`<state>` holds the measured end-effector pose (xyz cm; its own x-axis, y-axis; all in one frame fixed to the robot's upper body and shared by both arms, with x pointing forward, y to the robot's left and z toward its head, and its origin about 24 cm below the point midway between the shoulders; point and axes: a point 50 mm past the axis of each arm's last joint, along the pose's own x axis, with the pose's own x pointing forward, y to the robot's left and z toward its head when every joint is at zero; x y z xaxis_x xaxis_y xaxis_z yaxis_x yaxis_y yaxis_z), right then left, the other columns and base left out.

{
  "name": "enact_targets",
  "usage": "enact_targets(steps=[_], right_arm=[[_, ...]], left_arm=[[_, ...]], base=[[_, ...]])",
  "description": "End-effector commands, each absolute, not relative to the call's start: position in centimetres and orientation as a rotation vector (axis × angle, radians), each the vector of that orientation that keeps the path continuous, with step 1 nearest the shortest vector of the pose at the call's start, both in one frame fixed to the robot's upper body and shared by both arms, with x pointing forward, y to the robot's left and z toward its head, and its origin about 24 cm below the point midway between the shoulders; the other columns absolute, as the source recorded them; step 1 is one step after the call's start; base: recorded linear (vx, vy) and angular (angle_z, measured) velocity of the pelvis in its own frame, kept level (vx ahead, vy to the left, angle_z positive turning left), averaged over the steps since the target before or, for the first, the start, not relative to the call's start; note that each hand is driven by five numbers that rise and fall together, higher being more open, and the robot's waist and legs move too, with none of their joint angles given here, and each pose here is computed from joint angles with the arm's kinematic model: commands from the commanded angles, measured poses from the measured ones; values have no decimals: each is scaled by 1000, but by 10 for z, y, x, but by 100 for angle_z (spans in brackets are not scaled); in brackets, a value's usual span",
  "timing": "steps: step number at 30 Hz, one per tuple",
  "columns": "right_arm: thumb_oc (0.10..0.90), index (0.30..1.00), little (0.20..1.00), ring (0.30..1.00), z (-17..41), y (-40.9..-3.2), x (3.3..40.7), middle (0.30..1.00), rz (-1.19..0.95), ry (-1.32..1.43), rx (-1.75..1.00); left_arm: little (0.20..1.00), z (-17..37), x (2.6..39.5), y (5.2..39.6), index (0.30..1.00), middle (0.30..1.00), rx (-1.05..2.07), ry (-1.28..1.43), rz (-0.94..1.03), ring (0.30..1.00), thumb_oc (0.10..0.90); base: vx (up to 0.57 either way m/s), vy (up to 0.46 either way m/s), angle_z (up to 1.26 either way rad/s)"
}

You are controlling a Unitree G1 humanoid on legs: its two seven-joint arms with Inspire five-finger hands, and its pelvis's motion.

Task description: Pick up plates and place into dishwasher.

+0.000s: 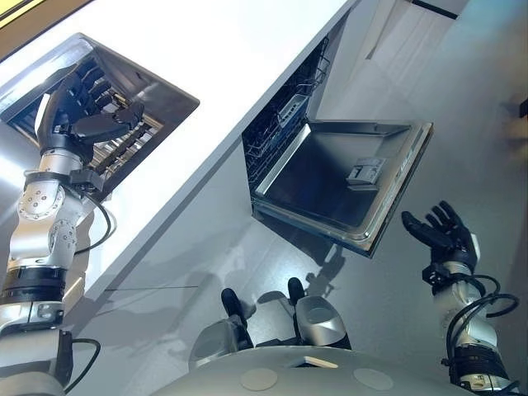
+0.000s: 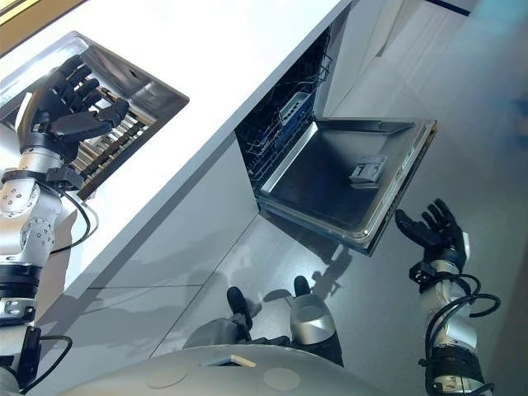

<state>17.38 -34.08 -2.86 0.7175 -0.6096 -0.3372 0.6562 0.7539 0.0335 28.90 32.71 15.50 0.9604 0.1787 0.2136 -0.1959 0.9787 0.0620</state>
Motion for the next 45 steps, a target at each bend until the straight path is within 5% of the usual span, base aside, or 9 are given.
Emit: enact_targets(steps=[1,14,26,30,36,40,45], right_arm=[[800,900,900,900,-5,-357,180,900,-760,178,98],[800,900,900,900,-55,-356,173,900,-941,331,554],[800,900,900,900,-18,-346,245,900,-887,-123,1234],[800,900,900,900,8,-325,284,900,-628,-179,1273],[800,900,900,900,95,-229,338,900,275,-401,1235],[800,900,900,900,171,-153,321,900,844,-570,1200],[800,900,900,900,248,-95,277,900,1301,-712,1019]], left_arm=[[900,217,296,333,900,900,121,-426,198,900,800],[900,240,314,349,900,900,-51,-451,279,900,800],[900,308,331,323,900,900,-81,-673,302,900,800],[900,322,336,307,900,900,-89,-705,280,900,800],[900,328,337,301,900,900,-86,-737,233,900,800],[900,312,337,301,900,900,-64,-733,211,900,800],[900,295,340,295,900,900,-68,-706,195,900,800]], base=[[-11,-119,-5],[-21,-103,9],[-196,-3,28],[-71,68,22],[-30,25,1],[-5,28,-10],[22,97,-37]])
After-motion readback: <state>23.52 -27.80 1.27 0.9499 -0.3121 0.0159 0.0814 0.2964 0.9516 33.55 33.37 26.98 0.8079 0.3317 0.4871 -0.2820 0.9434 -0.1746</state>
